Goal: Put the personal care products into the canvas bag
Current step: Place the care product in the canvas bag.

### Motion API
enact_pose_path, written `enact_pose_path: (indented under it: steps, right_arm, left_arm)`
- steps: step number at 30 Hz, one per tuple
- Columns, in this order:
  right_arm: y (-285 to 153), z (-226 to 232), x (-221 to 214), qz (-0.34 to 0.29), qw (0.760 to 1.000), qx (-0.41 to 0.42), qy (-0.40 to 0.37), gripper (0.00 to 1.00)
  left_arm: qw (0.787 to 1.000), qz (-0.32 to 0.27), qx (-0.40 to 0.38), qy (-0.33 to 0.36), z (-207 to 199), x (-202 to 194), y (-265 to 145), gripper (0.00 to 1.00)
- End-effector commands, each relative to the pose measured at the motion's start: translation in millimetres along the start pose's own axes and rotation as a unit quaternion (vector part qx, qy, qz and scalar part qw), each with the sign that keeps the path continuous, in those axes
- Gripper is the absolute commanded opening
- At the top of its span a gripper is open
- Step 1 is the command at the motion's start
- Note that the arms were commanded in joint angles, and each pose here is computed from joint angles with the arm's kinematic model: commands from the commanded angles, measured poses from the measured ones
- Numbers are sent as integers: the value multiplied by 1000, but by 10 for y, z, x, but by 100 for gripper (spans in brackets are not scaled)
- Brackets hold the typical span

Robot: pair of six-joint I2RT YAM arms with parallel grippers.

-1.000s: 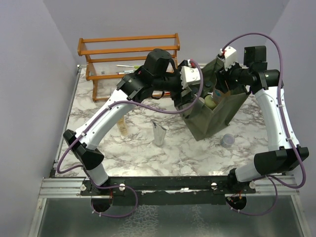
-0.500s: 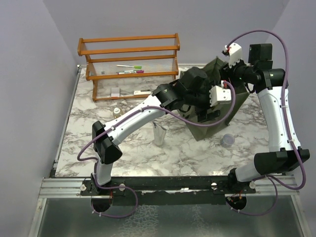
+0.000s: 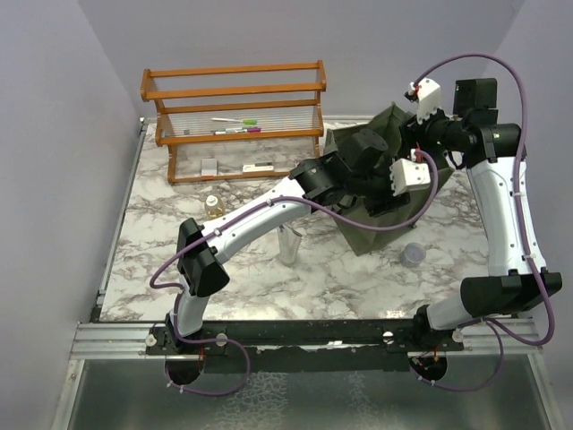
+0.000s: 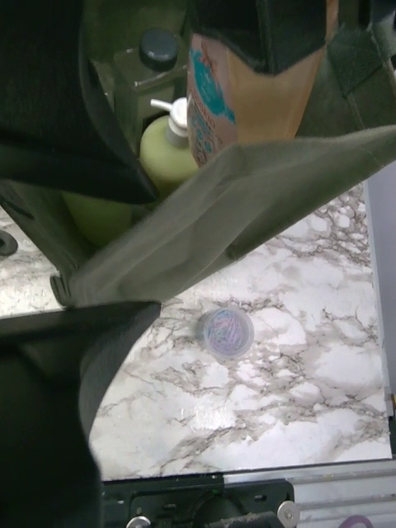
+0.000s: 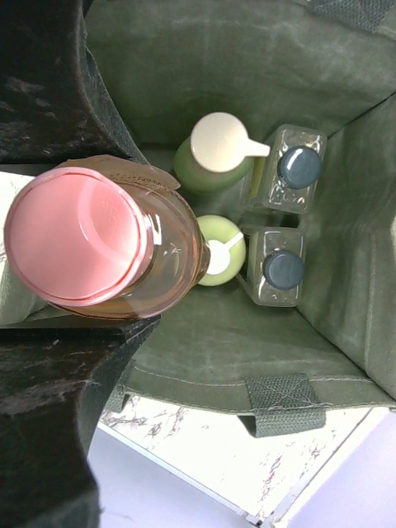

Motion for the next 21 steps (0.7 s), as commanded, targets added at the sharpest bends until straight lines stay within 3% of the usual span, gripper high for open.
enact_pose_path:
  steps: [1, 7, 13, 21]
  right_arm:
    - [-209, -105, 375, -77, 997, -19, -26, 1]
    - [-249, -48, 406, -88, 996, -5, -22, 1]
    - [-247, 115, 429, -106, 993, 45, -14, 1]
    - [-94, 193, 221, -82, 995, 59, -9, 1]
  left_arm:
    - [999, -12, -36, 12, -128, 58, -56, 46]
    - [997, -1, -64, 36, -208, 1, -96, 23]
    - [994, 16, -83, 64, -268, -115, -119, 7]
    - [990, 40, -110, 85, -352, -302, -87, 4]
Point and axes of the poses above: each gripper's point midway between its finger pads, its own y axis out along the fingers, its own z axis along the line the jaws close on, x = y × z, the point moved 4 cm from there along -y, back along the fingers, and after that the axes turned 9 degrees about -y, right-handed, at the moved point
